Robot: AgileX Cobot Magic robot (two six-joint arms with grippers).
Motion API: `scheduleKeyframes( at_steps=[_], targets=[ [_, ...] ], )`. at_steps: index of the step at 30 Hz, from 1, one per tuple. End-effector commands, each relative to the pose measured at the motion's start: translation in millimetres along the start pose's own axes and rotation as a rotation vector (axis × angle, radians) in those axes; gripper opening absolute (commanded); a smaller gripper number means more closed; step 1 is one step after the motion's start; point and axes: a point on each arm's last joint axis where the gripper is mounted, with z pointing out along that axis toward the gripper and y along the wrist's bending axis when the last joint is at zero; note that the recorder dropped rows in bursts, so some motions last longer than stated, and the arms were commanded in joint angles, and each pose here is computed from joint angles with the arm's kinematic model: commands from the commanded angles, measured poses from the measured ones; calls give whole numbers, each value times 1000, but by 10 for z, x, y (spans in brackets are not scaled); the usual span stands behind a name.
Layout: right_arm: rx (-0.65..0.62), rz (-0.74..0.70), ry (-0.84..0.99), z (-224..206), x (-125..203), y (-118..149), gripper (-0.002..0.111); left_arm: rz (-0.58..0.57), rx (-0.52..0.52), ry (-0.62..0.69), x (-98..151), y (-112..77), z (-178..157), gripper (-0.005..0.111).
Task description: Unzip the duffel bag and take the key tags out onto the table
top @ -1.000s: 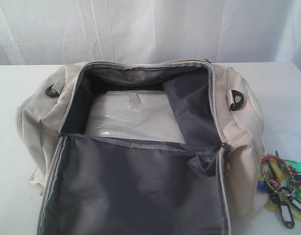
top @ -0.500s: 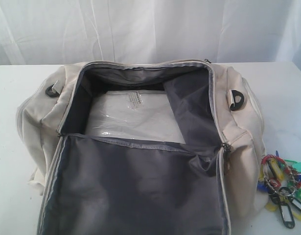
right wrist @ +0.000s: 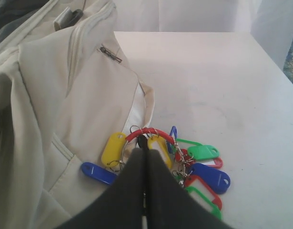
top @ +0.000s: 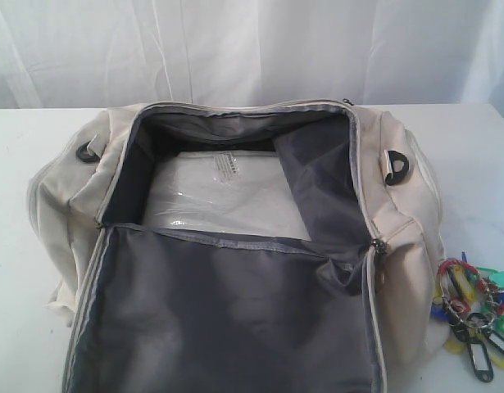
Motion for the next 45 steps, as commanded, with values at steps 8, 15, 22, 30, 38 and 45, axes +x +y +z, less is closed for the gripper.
scheduleKeyframes(
  at_steps=[8,15,22,30,38,45],
  targets=[
    [-20,-8,-16,-1,-6,11,0,-21,-34,-8,-1,18,-1,0],
    [-20,-8,-16,-1,-6,11,0,-21,-34,-8,-1,18,-1,0],
    [9,0,-17,-1,-7,-5,0,-11,-6,-9,-1,2,-1,0],
    [9,0,-17,-1,-7,-5,0,-11,-6,-7,1,2,-1,0],
    [9,0,-17,-1,-7,-5,0,-11,-6,-7,1,2,-1,0],
    [9,0,-17,-1,-7,-5,0,-11,-6,-7,1,2,-1,0]
  ],
)
